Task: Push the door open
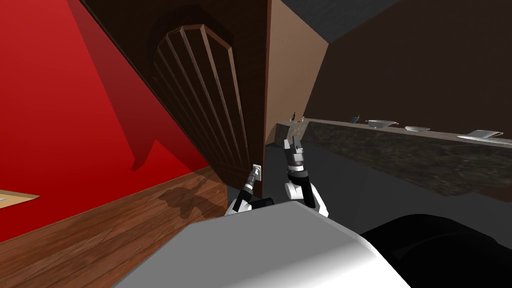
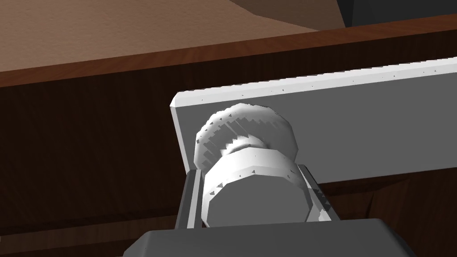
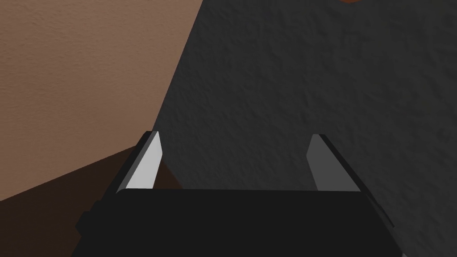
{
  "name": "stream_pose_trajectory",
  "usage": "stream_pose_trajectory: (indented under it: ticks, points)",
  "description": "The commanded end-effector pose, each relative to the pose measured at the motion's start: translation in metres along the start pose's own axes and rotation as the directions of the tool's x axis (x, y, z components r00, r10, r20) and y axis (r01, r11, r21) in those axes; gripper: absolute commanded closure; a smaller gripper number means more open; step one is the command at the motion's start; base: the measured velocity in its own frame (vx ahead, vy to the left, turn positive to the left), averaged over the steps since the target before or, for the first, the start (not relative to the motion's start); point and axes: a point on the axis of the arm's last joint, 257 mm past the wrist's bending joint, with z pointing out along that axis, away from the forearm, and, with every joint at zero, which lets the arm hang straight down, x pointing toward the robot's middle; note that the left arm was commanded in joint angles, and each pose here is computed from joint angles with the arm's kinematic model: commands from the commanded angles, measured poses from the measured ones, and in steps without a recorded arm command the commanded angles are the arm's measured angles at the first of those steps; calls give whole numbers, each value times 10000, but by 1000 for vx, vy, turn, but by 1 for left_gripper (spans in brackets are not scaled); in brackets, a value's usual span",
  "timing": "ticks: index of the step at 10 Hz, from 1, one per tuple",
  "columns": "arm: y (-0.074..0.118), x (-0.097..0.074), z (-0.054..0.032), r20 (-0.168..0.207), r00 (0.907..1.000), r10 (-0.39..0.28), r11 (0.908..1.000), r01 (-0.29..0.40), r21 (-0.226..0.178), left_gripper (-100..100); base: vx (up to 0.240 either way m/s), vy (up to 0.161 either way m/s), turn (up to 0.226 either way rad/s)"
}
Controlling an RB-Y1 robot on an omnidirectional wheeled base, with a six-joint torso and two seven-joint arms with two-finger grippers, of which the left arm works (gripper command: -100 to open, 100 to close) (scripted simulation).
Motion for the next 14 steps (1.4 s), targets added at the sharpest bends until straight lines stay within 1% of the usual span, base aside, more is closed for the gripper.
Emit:
stream_pose_trajectory:
  ticks: [1,4,6,7,8,10,12,14]
  points:
    - [34,-34,-49,108,9999,8,10000,-7,-60,100,174,-136,221]
    - [-44,101,-63,98,9997,-242,9997,242,59,100,155,-161,220]
    - [-160,221,-35,141,9983,-568,9981,565,240,100,108,-213,215]
    - [-104,160,-42,156,9989,-439,9989,436,180,100,40,-82,55]
    - [-50,-2,-78,303,9993,-209,9997,206,113,100,109,-111,60]
    - [10,-151,-108,470,9989,-54,10000,54,-1,100,124,-201,121]
    - [27,-291,-109,708,9975,-21,10000,24,-43,100,113,-180,102]
    - [-2,-395,-79,983,9951,-139,9999,139,5,100,159,-232,104]
